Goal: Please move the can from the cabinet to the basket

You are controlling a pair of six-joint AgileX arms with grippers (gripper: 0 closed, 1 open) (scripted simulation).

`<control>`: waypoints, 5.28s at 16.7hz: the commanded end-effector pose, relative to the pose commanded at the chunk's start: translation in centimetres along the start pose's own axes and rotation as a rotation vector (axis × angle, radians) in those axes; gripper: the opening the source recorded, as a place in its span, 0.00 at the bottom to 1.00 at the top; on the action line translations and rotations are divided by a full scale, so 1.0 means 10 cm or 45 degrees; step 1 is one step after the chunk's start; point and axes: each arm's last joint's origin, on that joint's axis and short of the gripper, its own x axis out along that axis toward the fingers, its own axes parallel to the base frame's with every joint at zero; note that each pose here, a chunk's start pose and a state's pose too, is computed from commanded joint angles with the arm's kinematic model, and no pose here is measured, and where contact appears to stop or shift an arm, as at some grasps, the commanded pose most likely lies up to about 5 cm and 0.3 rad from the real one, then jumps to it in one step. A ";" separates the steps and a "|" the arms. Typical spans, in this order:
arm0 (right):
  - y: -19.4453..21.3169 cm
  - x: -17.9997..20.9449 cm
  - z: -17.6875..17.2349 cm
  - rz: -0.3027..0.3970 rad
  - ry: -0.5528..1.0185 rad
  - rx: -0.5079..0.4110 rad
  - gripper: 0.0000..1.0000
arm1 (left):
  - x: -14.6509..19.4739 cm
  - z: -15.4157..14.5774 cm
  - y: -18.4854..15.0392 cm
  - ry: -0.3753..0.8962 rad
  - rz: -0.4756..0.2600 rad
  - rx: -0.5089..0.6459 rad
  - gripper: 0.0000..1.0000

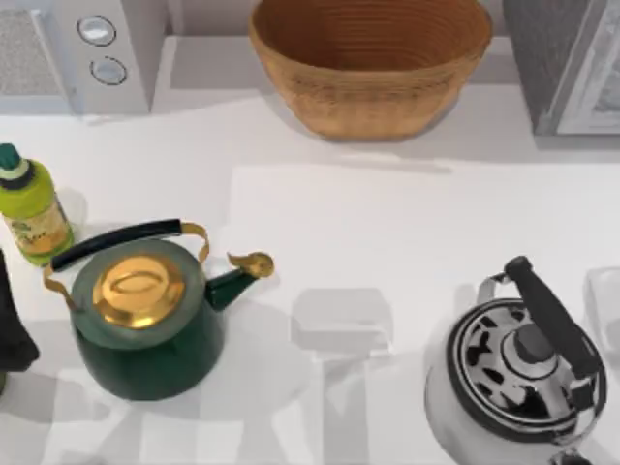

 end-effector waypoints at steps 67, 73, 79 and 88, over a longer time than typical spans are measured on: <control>0.78 2.96 3.48 -0.007 -0.012 -0.003 0.77 | 0.00 0.00 0.00 0.000 0.000 0.000 1.00; 0.78 2.96 3.48 -0.007 -0.012 -0.003 0.32 | 0.00 0.00 0.00 0.000 0.000 0.000 1.00; 0.78 2.96 3.48 -0.007 -0.012 -0.003 0.00 | 0.00 0.00 0.00 0.000 0.000 0.000 1.00; 0.80 2.89 3.51 -0.002 -0.014 -0.001 0.00 | 0.00 0.00 0.00 0.000 0.000 0.000 1.00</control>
